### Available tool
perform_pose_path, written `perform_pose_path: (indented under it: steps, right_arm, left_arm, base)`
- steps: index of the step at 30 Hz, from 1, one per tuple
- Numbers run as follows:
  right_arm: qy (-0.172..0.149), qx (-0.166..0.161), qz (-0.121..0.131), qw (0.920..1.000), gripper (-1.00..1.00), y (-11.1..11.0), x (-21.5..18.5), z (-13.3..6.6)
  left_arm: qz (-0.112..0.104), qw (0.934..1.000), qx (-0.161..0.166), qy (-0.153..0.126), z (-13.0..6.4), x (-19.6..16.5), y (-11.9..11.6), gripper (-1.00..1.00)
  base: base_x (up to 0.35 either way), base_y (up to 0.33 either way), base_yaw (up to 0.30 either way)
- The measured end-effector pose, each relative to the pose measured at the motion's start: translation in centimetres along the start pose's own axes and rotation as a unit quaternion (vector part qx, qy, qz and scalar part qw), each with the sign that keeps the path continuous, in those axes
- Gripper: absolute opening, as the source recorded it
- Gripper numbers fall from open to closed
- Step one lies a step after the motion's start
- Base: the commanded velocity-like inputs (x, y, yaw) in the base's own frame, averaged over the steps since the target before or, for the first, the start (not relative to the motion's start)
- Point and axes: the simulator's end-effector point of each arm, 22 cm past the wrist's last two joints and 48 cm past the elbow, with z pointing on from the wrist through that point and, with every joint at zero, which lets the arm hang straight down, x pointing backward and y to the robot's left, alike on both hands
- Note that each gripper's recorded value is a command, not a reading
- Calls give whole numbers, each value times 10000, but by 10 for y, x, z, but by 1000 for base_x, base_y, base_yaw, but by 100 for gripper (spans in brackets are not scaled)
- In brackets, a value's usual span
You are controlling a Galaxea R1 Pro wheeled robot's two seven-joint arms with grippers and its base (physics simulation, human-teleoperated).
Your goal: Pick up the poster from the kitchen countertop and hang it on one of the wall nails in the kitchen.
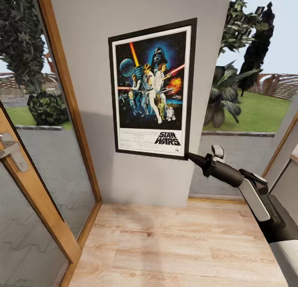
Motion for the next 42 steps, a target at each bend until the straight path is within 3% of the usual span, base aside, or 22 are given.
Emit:
perform_pose_path:
  steps: [4,5,7,9,10,25,34,42]
  right_arm:
    - [-46,-42,-131,9999,-100,-2,-20,9]
    - [-92,127,-167,9997,-100,-10,-29,12]
    - [-234,272,-82,9993,-100,-17,-38,15]
    - [-490,385,255,9977,-100,-22,-52,18]
    - [-521,381,308,9974,-100,-22,-57,20]
    - [-528,334,349,9974,-100,-23,-69,26]
    - [-122,-177,363,9991,-100,2,-39,40]
    - [-36,-496,364,9981,-100,14,-32,39]
  left_arm:
    - [-1,10000,-5,-4,0,0,1,100]
    - [0,10000,-6,-4,0,0,1,100]
    - [-1,10000,-7,-5,0,-1,1,100]
    - [-1,10000,-7,-5,0,-1,1,100]
    - [-3,10000,-8,-6,0,-1,1,100]
    - [-2,10000,-16,-19,0,-2,2,100]
    - [0,10000,-18,-22,0,-2,2,100]
    - [1,10000,-18,-22,0,-2,2,100]
  base:
    - [0,0,0]
    - [0,0,0]
    - [0,0,0]
    - [0,0,0]
    - [0,0,0]
    - [0,0,0]
    - [0,0,0]
    - [0,0,0]
